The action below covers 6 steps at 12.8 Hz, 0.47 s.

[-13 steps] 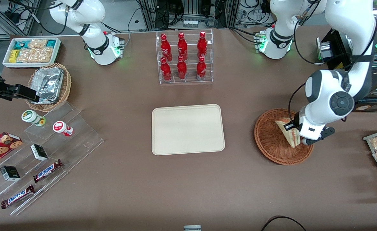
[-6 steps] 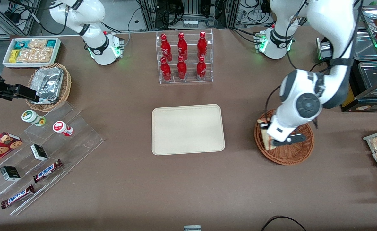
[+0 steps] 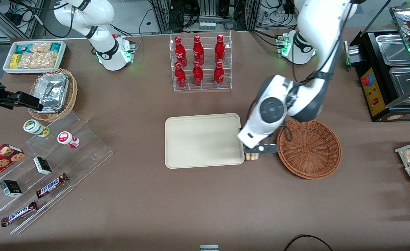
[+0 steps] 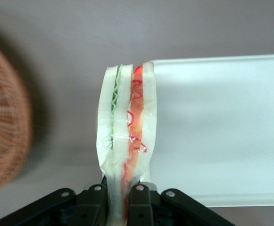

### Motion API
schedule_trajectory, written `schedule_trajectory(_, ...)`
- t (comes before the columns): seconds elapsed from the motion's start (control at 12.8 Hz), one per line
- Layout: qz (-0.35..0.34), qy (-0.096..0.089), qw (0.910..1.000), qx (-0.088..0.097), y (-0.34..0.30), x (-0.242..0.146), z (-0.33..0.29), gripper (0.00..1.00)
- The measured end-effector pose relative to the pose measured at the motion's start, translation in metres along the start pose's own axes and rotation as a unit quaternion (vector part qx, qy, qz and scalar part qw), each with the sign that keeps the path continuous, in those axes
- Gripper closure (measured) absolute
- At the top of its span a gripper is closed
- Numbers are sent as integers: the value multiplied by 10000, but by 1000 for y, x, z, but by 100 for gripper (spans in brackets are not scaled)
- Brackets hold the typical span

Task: Place sandwich from basket to tray
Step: 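Lift the sandwich and carry it toward the cream tray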

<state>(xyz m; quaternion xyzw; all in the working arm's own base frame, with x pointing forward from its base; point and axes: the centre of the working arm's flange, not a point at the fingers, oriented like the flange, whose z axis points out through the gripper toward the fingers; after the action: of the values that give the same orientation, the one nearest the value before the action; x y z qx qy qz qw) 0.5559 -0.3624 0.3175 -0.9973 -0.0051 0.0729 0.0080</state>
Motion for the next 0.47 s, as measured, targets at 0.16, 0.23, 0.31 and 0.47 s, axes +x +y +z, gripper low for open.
schedule_trajectory(0.16,-104,-6,9999,5,41,-7,15,85)
schedule_trajectory(0.23,-146,13,9999,-3,61,-11,20,85)
schedule_trajectory(0.31,-186,35,9998,-12,79,-16,25,85)
schedule_trajectory(0.47,-277,53,9996,-15,109,-23,37,85)
